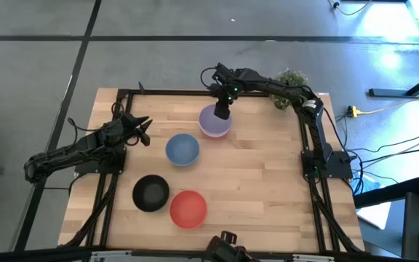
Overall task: Nest bowls inside each other
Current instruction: Stack the purple bowl on top of the white bowl, then stack the blue bowl on top of the purple bowl
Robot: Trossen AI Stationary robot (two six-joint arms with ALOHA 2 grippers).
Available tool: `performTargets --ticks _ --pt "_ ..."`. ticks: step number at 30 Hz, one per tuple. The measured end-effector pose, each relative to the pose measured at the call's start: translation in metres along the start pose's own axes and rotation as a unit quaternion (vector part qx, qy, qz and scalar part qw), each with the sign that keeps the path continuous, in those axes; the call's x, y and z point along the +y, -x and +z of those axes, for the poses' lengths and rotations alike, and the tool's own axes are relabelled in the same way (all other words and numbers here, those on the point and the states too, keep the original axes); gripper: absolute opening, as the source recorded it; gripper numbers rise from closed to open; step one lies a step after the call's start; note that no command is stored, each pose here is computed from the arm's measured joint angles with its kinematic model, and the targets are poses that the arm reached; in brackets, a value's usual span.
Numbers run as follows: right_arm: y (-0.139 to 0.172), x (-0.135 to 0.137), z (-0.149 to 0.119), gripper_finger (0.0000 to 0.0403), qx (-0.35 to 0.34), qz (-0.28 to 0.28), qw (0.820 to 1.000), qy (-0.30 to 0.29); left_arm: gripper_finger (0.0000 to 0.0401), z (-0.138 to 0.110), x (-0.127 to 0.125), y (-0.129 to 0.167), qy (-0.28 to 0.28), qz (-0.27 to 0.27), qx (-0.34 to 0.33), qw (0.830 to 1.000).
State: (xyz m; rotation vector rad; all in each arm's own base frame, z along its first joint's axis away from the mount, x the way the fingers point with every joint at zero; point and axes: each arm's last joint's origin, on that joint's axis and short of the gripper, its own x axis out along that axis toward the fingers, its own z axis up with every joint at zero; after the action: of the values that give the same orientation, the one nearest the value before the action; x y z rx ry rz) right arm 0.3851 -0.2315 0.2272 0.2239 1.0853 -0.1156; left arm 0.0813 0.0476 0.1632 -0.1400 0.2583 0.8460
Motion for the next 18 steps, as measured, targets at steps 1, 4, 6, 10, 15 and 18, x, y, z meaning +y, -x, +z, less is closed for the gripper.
performTargets --ticks 1,4,6,10,15,18 --pt "0.003 0.000 0.003 0.0150 -0.007 -0.002 1.000 0.002 0.0095 0.000 0.000 0.000 0.000 0.000 0.000 1.000" --pt "0.017 0.001 0.016 0.0165 -0.035 -0.010 0.999 0.011 0.0095 0.000 0.000 0.000 0.000 0.000 0.000 1.000" --pt "0.032 0.002 0.025 0.0172 -0.050 -0.017 0.998 0.016 0.0095 0.000 0.000 0.000 0.000 0.000 0.000 1.000" --pt "0.063 0.006 0.040 0.0175 -0.075 -0.025 0.996 0.028 0.0095 0.000 0.000 0.000 0.000 0.000 0.000 1.000" --pt "0.102 0.017 0.049 0.0171 -0.082 -0.026 0.995 0.043 0.0095 0.000 0.000 0.000 0.000 0.000 0.000 1.000" --pt "0.117 0.027 0.053 0.0169 -0.088 -0.021 0.994 0.058 0.0095 0.000 0.000 0.000 0.000 0.000 0.000 1.000"
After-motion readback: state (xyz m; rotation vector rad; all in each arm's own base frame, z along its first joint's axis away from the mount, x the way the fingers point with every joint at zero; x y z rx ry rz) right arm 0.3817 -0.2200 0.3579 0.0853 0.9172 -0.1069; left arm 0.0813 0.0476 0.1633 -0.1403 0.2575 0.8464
